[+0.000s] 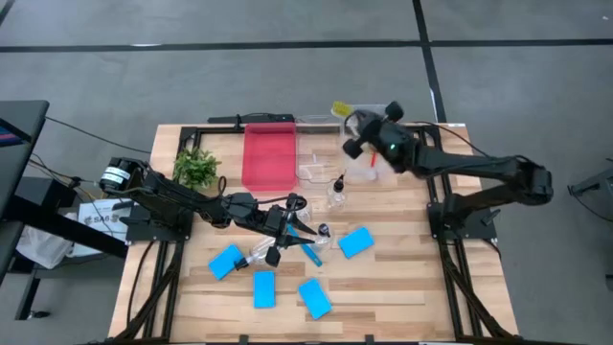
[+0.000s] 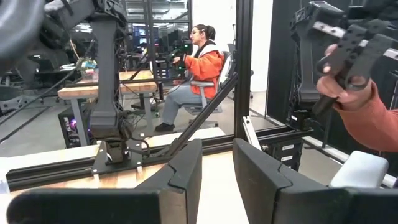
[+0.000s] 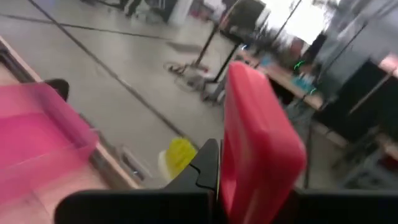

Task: Pick & Place Kitchen Sink Supplies
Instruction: Put the orange kitchen brush into the white bin, then put the blue kitchen brush into the white bin

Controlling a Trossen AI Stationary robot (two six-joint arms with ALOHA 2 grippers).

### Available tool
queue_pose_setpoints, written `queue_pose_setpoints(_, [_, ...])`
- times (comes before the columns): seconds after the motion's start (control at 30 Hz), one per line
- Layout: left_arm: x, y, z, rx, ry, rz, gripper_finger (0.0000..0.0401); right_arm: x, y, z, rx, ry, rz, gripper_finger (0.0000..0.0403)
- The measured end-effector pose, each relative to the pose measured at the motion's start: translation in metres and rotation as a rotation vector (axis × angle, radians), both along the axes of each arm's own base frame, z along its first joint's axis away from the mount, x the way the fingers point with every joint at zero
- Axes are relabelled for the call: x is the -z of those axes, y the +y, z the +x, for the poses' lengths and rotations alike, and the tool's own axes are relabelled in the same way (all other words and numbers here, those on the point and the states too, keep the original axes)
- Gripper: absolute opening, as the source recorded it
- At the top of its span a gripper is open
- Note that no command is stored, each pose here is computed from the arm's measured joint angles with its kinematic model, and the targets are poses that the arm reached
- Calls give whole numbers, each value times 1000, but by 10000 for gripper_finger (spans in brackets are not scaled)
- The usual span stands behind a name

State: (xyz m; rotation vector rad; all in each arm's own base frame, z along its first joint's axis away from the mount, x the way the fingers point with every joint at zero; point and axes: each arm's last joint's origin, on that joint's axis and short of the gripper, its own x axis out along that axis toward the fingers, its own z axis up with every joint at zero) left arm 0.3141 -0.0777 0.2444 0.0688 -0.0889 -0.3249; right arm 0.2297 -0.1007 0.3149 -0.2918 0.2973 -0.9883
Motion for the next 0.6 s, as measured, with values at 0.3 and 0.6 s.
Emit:
queue_pose_setpoints(0.3, [1, 0, 0, -2, 0, 18, 92, 15, -23, -22, -3, -20, 242, 36])
queue_pose_setpoints(0.6, [1, 0, 0, -2, 1, 18, 92, 21, -28, -18, 20, 7, 248, 122])
